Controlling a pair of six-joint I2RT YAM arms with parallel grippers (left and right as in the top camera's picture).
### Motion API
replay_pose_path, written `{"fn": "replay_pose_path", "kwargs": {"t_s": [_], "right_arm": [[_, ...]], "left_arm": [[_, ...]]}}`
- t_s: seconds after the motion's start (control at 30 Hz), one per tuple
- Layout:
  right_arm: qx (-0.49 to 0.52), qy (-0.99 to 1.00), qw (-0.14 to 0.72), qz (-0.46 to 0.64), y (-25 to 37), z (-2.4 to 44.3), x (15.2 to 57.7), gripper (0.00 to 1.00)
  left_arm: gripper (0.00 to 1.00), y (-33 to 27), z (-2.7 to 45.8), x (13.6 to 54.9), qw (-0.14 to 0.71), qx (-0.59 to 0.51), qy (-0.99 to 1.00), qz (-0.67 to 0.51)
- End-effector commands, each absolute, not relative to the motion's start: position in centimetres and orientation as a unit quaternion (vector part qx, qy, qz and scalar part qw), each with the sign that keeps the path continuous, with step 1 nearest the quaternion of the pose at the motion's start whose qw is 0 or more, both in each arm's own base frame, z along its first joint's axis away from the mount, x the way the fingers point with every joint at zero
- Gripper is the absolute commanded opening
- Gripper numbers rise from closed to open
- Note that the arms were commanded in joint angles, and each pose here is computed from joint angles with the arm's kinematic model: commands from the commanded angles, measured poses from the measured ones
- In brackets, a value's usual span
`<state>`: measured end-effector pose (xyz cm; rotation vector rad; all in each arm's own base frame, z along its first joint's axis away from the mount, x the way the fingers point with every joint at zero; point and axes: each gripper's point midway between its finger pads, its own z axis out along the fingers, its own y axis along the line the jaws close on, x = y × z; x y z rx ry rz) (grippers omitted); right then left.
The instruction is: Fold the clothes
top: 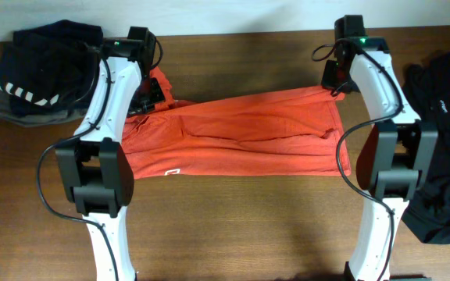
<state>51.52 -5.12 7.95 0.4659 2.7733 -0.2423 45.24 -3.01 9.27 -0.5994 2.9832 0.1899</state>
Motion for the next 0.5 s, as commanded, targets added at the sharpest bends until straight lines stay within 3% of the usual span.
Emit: {"fn": "replay_pose_path", "kwargs": {"t_s": [0.0,0.47], "right_arm": [[0.175,0.958,0.184,-0.130,-7.3,11.8,50.8,0.04],[0.165,0.970,0.108,-0.139,-7.1,10.8,47.2,0.04]], "left_arm": [[0.02,-0.8,13.0,44.9,0.082,-0.198,0.972,0.099],[0.11,0.6,13.2,42.4,0.039,-0.180,0.972,0.146]]}}
